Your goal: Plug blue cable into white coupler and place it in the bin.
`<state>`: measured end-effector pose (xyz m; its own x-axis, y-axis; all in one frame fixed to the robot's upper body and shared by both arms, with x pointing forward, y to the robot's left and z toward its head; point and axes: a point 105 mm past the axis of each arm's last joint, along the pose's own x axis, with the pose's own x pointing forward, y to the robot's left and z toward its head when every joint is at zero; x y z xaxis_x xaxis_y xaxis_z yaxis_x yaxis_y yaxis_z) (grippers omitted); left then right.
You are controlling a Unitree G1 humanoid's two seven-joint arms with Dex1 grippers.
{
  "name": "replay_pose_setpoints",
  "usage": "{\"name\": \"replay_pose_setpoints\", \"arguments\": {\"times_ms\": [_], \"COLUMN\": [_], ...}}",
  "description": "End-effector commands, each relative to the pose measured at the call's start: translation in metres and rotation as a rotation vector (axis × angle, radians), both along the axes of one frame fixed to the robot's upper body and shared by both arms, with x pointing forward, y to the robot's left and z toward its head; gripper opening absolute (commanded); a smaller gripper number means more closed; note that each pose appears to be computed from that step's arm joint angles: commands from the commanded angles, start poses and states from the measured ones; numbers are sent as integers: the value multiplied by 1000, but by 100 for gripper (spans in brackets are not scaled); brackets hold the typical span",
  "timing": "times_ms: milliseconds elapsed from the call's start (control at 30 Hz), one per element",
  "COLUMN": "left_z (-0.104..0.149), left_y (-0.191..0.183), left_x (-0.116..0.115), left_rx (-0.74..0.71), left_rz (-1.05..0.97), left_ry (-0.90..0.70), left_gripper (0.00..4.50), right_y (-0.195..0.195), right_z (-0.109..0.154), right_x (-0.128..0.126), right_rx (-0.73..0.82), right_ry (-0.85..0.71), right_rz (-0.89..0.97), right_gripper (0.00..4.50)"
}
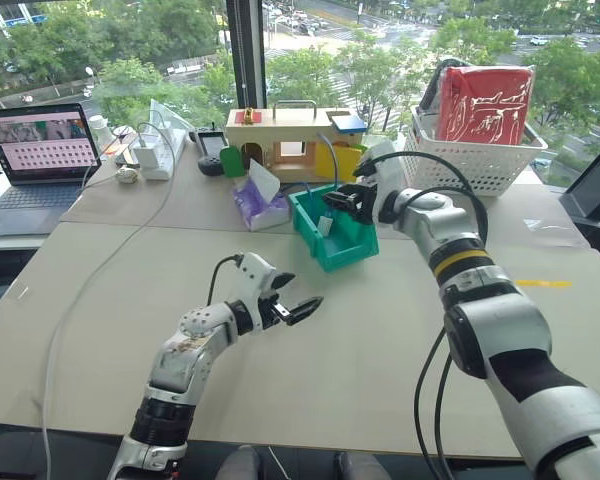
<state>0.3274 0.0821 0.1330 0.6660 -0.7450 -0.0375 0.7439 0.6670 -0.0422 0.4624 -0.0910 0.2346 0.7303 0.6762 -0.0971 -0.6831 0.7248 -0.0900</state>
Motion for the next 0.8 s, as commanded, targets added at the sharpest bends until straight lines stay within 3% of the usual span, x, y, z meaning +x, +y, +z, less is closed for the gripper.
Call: {"name": "replay_pose_setpoints", "arguments": {"times_ms": [33,67,233,367,567,667,800], "left_z": [21,22,29,28,23,21,14], "left_y": [13,18,33,48,81,87,85], "left_x": [-1,1,10,14,20,27,32], "left_rx": [-8,-3,19,27,71,80,68], "left_rz": [47,69,97,108,157,168,121], "left_ry": [-103,-113,-138,-138,-146,-145,-94], "left_gripper": [450,450,450,450,450,450,450], "right_y": [-12,-19,-55,-85,-128,-143,-142], "right_z": [47,55,73,51,-21,-61,-82], "right_x": [-5,-8,-37,-69,-121,-133,-139], "right_rx": [66,94,126,22,-14,-29,13], "right_ry": [-117,-128,-176,-179,-174,-163,-164], "right_rz": [29,33,45,20,-152,-307,-403], "right_gripper": [413,445,445,445,445,445,445]}}
